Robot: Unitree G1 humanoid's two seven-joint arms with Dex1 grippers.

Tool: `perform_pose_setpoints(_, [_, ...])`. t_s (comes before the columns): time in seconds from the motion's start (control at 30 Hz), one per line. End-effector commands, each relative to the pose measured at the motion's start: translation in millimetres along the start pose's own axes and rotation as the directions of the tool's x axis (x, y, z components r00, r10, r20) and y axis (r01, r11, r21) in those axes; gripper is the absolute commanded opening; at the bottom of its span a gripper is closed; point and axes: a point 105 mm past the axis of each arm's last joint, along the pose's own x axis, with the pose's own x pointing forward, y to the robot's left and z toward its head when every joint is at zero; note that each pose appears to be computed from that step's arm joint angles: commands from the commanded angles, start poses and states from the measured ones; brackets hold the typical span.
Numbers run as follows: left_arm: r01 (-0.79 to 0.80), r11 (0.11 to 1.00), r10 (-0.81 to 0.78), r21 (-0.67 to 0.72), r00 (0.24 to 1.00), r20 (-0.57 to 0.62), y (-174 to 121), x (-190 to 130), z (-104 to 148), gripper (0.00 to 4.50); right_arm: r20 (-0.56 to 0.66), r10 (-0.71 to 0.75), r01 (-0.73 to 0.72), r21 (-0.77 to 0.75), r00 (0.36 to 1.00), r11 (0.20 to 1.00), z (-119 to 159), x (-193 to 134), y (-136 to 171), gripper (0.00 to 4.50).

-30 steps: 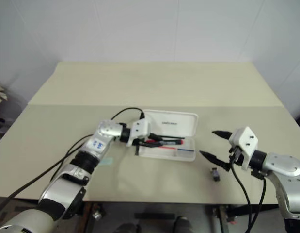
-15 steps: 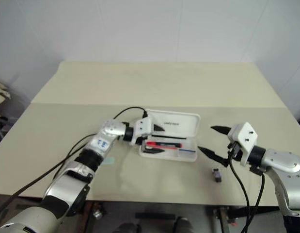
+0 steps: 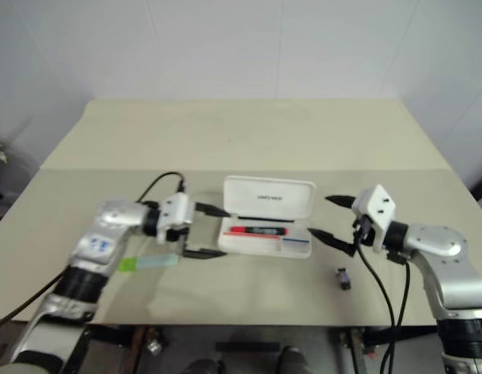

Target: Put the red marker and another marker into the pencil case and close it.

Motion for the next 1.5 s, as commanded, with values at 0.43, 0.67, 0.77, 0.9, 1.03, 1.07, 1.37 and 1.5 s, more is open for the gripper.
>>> perform_pose_setpoints(0.43, [-0.109, 0.988, 0.089, -0.106, 0.979, -0.185, -21, -125, -41, 4.46, 0.044, 0.04, -0.038, -0.029, 0.998, 0.999, 6, 12, 0, 4.5])
perform_pose_setpoints(0.67, [-0.049, 0.991, 0.021, -0.122, 0.975, -0.222, -24, -125, -56, 4.46, 0.039, 0.033, -0.032, -0.03, 0.999, 0.999, 7, 9, -1, 4.5])
perform_pose_setpoints(0.77, [-0.042, 0.989, 0.006, -0.14, 0.969, -0.248, -27, -124, -70, 4.46, 0.036, 0.03, -0.029, -0.031, 0.999, 0.999, 8, 7, -1, 4.5])
perform_pose_setpoints(0.9, [-0.04, 0.985, -0.002, -0.167, 0.969, -0.248, -27, -119, -83, 4.46, 0.032, 0.025, -0.024, -0.032, 0.999, 0.999, 9, 6, 0, 4.5])
perform_pose_setpoints(1.03, [-0.015, 0.986, -0.024, -0.165, 0.972, -0.232, -27, -108, -88, 4.46, 0.026, 0.021, -0.02, -0.031, 0.999, 0.999, 9, 3, 0, 4.5])
perform_pose_setpoints(1.07, [-0.015, 0.986, -0.024, -0.165, 0.973, -0.229, -26, -106, -89, 4.46, 0.025, 0.02, -0.019, -0.031, 0.999, 0.999, 9, 2, 0, 4.5])
perform_pose_setpoints(1.37, [-0.019, 0.986, -0.015, -0.168, 0.98, -0.199, -25, -99, -95, 2.87, 0.015, 0.013, -0.012, -0.03, 1.0, 0.999, 9, -2, 3, 4.5])
perform_pose_setpoints(1.5, [-0.03, 0.984, -0.005, -0.174, 0.981, -0.196, -26, -98, -97, 1.49, 0.014, 0.009, -0.008, -0.033, 1.0, 0.999, 10, -3, 1, 4.5])
